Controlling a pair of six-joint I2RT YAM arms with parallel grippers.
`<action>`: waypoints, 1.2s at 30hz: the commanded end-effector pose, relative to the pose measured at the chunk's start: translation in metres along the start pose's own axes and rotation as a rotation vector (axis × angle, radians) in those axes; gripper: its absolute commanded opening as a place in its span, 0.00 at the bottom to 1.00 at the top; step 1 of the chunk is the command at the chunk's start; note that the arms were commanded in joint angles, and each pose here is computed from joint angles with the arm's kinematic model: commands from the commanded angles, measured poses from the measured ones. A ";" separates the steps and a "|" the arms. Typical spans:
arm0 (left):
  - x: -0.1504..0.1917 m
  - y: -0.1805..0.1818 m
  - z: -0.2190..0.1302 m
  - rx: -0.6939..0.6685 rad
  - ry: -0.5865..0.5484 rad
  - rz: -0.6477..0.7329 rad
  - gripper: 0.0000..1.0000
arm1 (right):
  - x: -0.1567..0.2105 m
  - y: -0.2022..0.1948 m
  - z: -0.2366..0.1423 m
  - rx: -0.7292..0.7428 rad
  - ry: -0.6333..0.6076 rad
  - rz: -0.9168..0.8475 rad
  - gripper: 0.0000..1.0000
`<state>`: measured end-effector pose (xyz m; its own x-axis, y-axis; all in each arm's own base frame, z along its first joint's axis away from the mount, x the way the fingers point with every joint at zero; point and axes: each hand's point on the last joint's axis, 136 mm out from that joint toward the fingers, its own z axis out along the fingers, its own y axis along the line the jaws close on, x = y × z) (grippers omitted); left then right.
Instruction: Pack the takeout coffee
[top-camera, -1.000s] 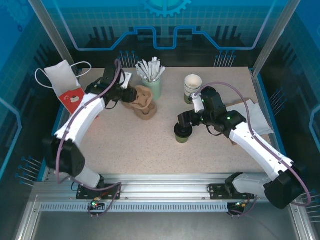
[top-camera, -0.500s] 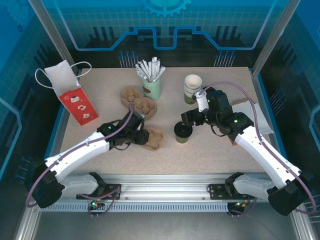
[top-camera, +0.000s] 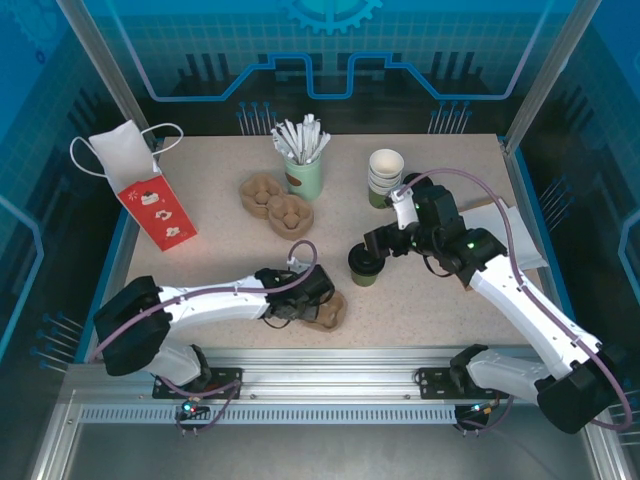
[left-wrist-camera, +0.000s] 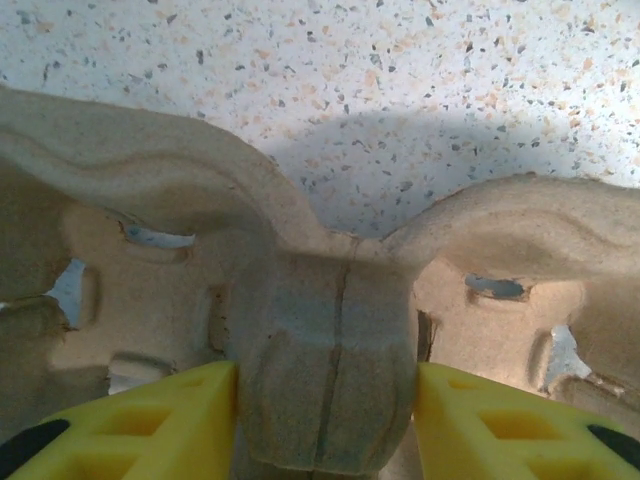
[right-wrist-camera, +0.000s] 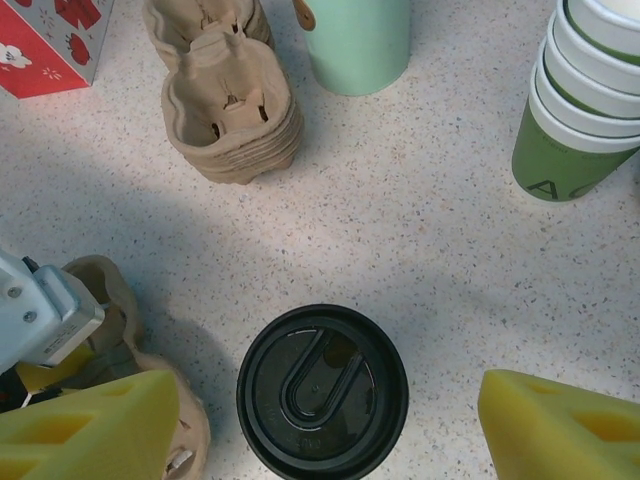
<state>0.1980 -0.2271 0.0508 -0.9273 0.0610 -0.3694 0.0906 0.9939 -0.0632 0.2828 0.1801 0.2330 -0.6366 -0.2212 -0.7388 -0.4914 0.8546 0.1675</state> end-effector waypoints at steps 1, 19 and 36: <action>-0.009 -0.002 -0.005 -0.032 -0.036 -0.045 0.53 | 0.003 -0.005 -0.004 0.013 -0.005 -0.006 0.80; -0.157 0.088 -0.137 0.118 -0.441 -0.184 0.73 | -0.006 0.048 -0.016 -0.093 -0.049 -0.144 0.81; -0.274 0.292 -0.239 -0.227 -0.689 -0.494 0.74 | -0.029 0.095 0.003 -0.223 -0.063 -0.229 0.81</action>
<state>0.3920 0.0567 0.3510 -0.3855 -0.3993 -0.8319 -0.4053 0.8832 -0.2361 0.2598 0.2560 0.2479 -0.5183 -0.3623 -0.7747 -0.6918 0.7102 0.1308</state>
